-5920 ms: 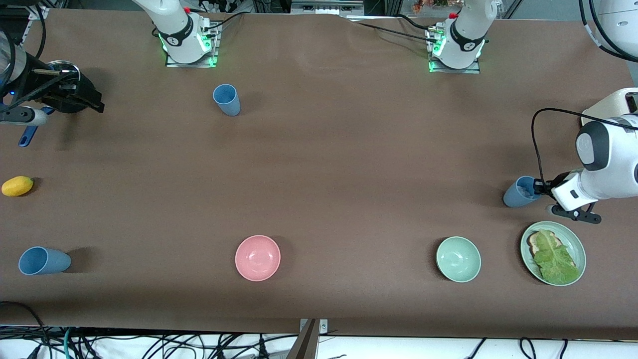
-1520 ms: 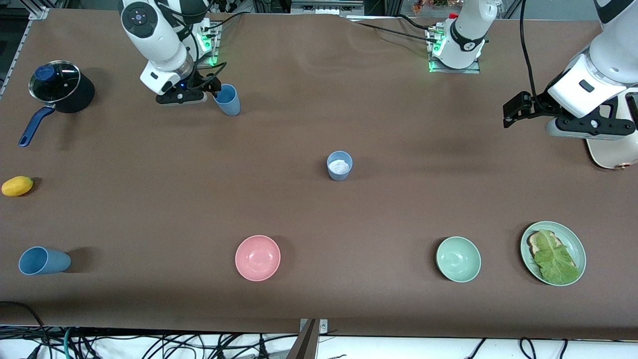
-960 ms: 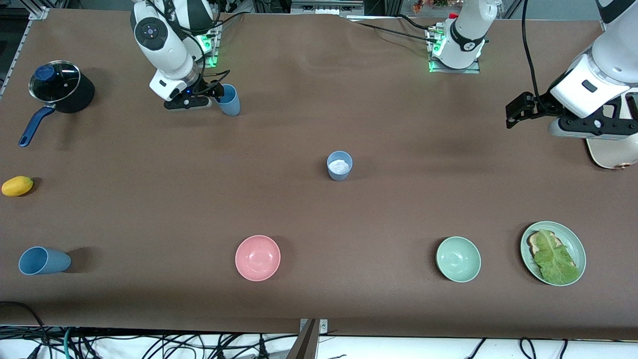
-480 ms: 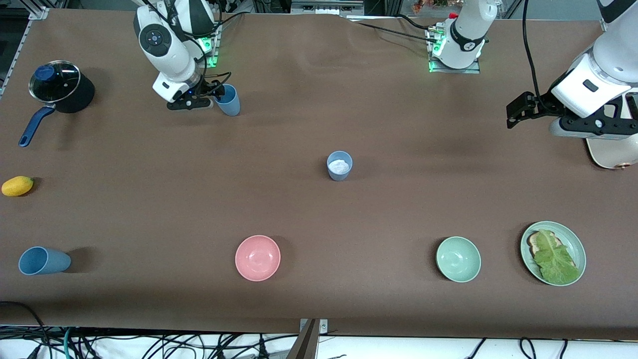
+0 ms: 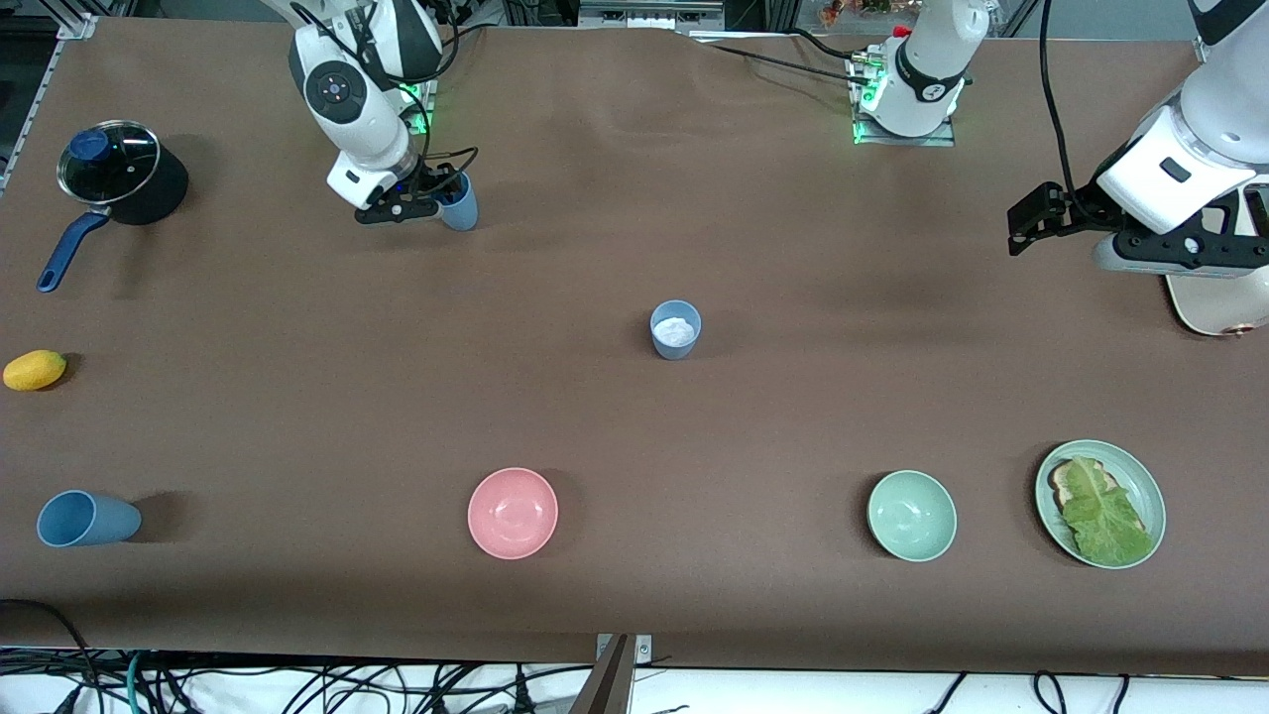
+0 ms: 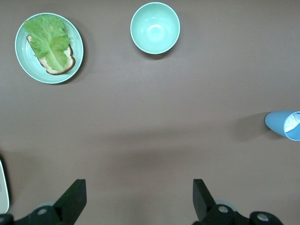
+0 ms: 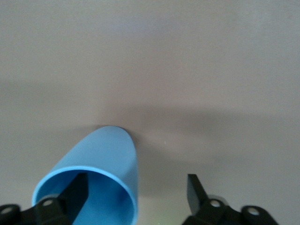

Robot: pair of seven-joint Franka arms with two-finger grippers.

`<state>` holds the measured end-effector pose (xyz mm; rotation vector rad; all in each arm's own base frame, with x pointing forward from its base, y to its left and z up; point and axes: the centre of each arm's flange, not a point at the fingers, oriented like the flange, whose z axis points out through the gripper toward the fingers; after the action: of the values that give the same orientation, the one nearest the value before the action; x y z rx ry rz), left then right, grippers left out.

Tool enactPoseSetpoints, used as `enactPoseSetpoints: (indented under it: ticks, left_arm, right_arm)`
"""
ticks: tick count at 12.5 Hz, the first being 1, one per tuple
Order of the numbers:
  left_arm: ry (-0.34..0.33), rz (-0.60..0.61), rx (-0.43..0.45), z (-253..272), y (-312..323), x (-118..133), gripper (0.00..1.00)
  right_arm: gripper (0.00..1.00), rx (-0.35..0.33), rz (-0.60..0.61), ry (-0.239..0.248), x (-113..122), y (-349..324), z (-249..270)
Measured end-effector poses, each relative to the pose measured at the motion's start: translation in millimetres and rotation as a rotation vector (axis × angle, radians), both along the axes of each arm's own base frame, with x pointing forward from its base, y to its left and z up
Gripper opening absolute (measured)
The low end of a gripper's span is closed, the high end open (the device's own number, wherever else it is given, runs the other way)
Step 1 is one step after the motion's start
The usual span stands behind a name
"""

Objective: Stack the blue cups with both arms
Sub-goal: 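Lift the blue cup with the right gripper toward the middle cup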

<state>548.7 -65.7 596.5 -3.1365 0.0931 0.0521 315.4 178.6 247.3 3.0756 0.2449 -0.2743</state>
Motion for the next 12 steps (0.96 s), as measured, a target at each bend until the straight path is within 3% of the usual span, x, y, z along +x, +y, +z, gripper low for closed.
enactPoseSetpoints:
  ticks: [1,3,4,7,8,12]
  left_arm:
    - [0.0,0.0,0.0,0,0,0,1.0]
    - [0.0,0.0,0.0,0,0,0,1.0]
    - [0.0,0.0,0.0,0,0,0,1.0]
    - [0.0,-0.001,0.0,0,0,0,1.0]
    - [0.0,-0.001,0.0,0,0,0,1.0]
    - [0.0,-0.001,0.0,0,0,0,1.0]
  right_arm:
    - [0.91,-0.002,-0.002,-0.004,-2,5,-2]
    - [0.75,-0.005,-0.005,-0.005,-4,9,-5]
    - [0.74,-0.004,-0.005,-0.006,-4,9,-5]
    - [0.58,-0.002,-0.011,-0.01,-3,8,-3]
    - [0.58,0.0,-0.018,-0.014,-1,6,-2]
    - [0.07,0.007,-0.052,-0.023,6,-4,4]
